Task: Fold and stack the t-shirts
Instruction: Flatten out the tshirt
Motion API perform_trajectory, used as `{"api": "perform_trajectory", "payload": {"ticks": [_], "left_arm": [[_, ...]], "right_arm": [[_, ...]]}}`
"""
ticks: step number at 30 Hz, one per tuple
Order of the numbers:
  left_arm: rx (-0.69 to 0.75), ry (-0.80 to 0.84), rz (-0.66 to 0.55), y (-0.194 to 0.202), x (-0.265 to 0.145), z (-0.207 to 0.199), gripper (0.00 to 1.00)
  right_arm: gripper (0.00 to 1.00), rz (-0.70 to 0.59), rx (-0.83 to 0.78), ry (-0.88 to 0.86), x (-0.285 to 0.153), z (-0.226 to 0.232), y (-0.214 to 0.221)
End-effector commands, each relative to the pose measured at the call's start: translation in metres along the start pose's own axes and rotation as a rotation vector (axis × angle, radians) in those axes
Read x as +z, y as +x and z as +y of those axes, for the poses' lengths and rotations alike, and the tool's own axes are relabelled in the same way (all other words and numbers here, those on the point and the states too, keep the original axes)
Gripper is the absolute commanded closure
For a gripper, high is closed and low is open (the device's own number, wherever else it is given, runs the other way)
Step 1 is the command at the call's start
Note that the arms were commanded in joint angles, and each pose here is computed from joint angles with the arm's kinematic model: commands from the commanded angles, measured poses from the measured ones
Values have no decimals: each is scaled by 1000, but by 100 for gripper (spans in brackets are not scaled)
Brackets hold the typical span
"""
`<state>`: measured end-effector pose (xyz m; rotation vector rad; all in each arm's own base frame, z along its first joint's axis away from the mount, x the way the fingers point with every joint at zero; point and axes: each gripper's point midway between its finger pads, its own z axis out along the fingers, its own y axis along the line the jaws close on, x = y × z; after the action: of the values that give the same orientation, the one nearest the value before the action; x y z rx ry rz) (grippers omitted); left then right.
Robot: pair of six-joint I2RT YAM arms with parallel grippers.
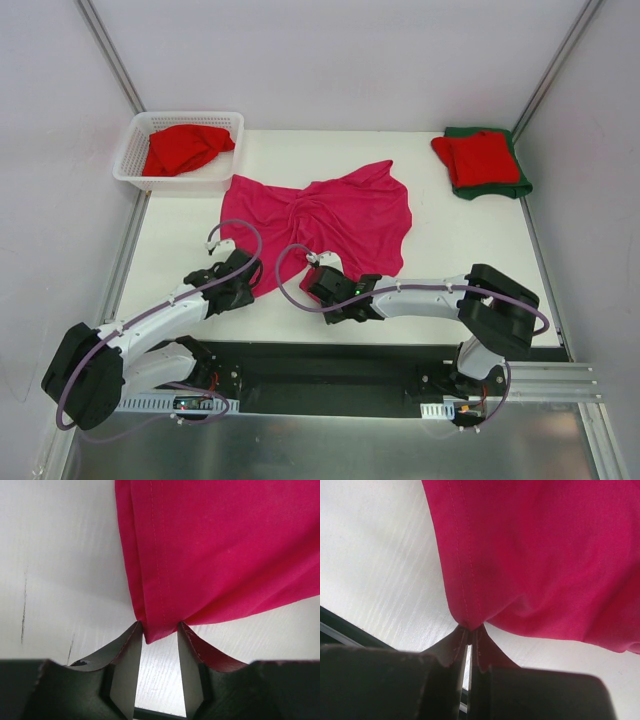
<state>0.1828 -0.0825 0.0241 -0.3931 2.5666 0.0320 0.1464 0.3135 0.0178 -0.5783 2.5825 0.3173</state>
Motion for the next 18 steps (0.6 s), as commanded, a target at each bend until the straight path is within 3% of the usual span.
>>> {"api": "perform_trajectory", "payload": {"ticks": [1, 8, 12, 18], "left_arm": [[-7, -3, -47, -13, -3, -5, 67], [0, -7, -43, -14, -3, -5, 72], [4, -9, -41, -14, -2, -6, 80], [6, -13, -43, -16, -2, -6, 100]], "right_arm": [[99, -16, -1, 4, -9, 0, -6], [99, -14, -1, 6, -9, -1, -6], [99, -14, -1, 10, -9, -2, -5], [99, -21, 0, 21, -11, -4, -8]]}}
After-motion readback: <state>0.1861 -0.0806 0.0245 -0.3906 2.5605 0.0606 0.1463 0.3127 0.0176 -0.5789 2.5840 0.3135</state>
